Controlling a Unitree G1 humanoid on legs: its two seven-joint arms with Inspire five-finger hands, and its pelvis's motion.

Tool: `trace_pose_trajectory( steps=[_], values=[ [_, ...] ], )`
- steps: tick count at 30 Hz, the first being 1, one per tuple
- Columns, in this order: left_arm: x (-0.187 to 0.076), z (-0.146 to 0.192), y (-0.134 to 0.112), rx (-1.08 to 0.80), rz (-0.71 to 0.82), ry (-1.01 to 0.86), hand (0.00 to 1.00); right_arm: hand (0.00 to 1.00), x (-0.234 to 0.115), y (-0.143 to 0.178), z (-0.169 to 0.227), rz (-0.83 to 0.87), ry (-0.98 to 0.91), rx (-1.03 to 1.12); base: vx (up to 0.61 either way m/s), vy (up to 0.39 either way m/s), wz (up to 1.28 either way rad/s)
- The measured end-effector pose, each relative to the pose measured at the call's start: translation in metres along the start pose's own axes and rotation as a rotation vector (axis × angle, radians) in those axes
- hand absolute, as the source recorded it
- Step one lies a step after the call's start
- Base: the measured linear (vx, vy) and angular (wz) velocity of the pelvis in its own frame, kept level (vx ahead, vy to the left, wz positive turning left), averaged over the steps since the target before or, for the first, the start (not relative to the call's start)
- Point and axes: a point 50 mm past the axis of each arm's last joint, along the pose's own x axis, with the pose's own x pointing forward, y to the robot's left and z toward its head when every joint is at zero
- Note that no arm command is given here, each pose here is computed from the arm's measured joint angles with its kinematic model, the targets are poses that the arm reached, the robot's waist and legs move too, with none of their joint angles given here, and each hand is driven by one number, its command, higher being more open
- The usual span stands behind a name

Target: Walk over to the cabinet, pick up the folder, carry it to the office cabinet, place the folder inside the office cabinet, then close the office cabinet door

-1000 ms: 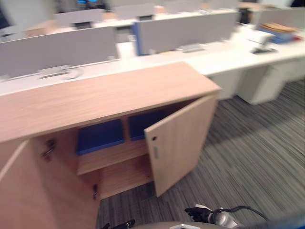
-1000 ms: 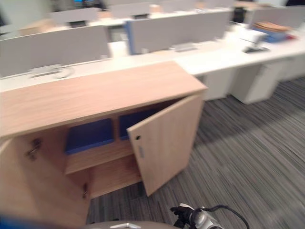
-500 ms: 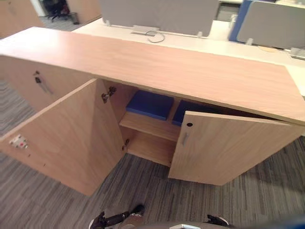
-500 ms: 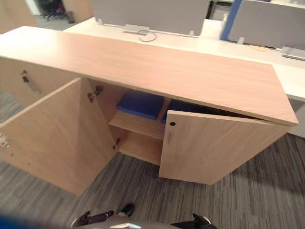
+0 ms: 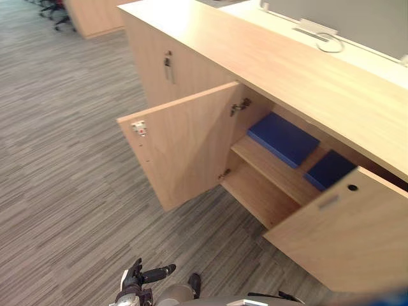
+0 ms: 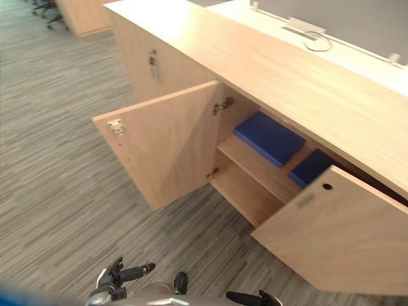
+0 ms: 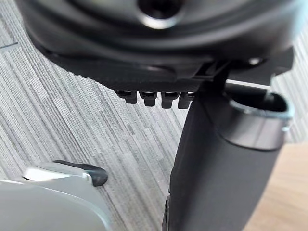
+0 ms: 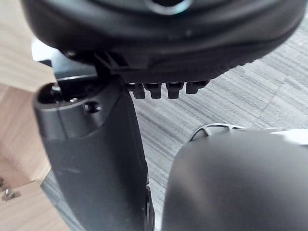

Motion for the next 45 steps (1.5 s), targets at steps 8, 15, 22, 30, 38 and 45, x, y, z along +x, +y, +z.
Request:
trace_pose_trajectory(
  steps=[8,15,22,30,38,45],
  values=[
    [-0.014,0.023,-0.005,-0.206,0.051,-0.162,1.00,1.00,0.000,0.006,0.009,0.007,-0.049,0.047,0.03,-0.062,0.17],
    [-0.028,0.086,0.024,-0.213,0.208,-0.430,1.00,1.00,0.000,0.018,0.014,0.046,-0.068,0.014,0.00,-0.023,-0.14],
    [-0.028,0.123,0.049,-0.157,0.314,-0.506,1.00,1.00,0.000,0.025,0.018,0.093,-0.081,-0.032,-0.09,0.006,-0.38],
    [-0.022,0.153,0.071,-0.255,0.320,-0.550,1.00,1.00,0.000,0.014,0.019,0.073,-0.079,-0.033,-0.04,-0.010,-0.19],
    [-0.006,0.178,0.090,-0.264,0.298,-0.502,1.00,1.00,0.000,0.004,0.010,0.044,-0.047,0.052,0.07,-0.014,-0.10],
    [-0.012,0.231,0.121,-0.353,0.268,-0.565,1.00,1.00,-0.001,-0.006,0.004,0.016,-0.035,0.175,0.01,-0.018,-0.17]
  ],
)
